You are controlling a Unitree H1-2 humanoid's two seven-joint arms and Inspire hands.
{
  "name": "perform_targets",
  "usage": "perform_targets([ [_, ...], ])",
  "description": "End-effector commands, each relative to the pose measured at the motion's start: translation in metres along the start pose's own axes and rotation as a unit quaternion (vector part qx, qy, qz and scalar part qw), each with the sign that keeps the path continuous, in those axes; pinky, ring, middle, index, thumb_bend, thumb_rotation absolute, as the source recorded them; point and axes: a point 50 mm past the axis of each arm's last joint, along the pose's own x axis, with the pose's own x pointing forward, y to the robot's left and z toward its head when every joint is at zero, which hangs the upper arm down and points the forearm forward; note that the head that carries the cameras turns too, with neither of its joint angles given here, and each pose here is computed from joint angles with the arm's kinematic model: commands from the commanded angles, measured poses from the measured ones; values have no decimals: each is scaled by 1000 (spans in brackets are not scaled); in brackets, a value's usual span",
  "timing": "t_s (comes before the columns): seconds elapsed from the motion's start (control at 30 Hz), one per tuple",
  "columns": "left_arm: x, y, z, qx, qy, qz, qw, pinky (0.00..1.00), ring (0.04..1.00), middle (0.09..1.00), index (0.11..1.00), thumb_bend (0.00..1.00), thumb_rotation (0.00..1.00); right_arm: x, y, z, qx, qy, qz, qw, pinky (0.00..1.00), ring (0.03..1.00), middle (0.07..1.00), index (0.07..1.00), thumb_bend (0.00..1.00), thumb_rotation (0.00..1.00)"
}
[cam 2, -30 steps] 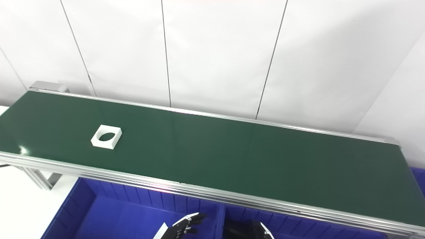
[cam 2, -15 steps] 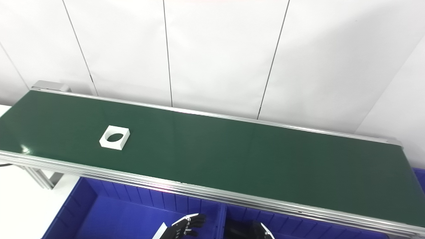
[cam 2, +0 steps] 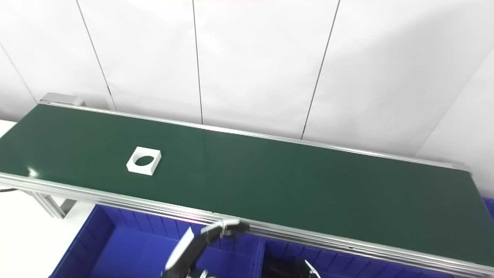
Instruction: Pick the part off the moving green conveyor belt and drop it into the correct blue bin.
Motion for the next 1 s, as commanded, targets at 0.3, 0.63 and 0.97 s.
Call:
perform_targets([
  [0.3, 77, 77, 11, 196, -126, -10, 972, 780, 773, 779, 763, 892, 289, 10, 0, 10, 4, -37, -8, 999, 873, 884, 875, 875, 901, 1000],
  [0.63, 125, 143, 18, 411, -132, -62, 900, 759, 785, 788, 762, 889, 505, 14, 0, 9, 8, -34, -6, 999, 876, 884, 871, 869, 895, 998],
  [0.97, 165, 186, 5, 511, -87, -114, 848, 745, 767, 773, 751, 993, 297, 15, 0, 8, 8, -33, -6, 999, 864, 880, 864, 863, 883, 992],
])
